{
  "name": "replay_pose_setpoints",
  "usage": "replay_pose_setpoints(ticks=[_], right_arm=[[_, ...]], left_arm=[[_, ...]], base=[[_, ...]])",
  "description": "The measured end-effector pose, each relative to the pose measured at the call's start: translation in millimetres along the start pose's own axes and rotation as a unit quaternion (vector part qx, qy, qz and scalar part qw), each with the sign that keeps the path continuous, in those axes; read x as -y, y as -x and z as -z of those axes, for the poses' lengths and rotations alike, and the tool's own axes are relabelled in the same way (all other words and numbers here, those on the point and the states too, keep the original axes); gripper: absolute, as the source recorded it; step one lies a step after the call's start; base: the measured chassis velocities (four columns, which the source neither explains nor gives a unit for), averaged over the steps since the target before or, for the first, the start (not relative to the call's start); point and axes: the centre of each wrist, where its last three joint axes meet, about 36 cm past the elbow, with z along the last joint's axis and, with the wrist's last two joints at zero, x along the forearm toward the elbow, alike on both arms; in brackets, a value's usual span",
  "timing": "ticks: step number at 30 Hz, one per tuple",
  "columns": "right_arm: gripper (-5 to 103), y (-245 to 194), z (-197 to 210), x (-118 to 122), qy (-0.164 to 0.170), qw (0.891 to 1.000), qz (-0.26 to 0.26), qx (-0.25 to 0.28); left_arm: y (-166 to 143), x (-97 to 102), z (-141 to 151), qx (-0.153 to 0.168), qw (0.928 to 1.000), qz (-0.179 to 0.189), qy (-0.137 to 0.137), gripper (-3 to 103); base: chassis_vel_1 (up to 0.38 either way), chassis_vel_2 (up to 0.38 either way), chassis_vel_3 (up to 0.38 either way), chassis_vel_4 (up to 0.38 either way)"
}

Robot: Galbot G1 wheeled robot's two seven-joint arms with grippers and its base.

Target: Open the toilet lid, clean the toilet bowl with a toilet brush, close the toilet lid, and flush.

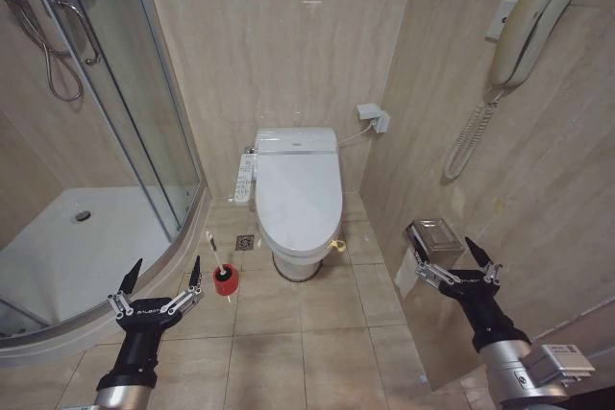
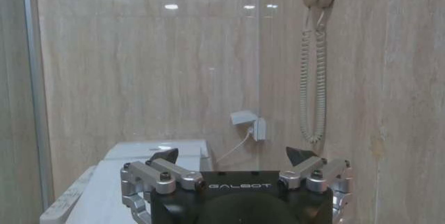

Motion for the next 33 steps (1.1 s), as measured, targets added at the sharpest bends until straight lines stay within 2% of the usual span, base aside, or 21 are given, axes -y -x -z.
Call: replay_pose_setpoints(ticks=[17, 33], right_arm=[[100, 0.0, 0.0, 0.0, 0.0, 1.0, 0.0, 0.0], [100, 0.0, 0.0, 0.0, 0.0, 1.0, 0.0, 0.0]], left_arm=[[0.0, 0.0, 0.0, 0.0, 1.0, 0.0, 0.0, 100], [0.0, 0.0, 0.0, 0.0, 1.0, 0.0, 0.0, 100]], base=[[-0.006, 0.005, 0.005, -0.007], [-0.124, 0.122, 0.137, -0.123]])
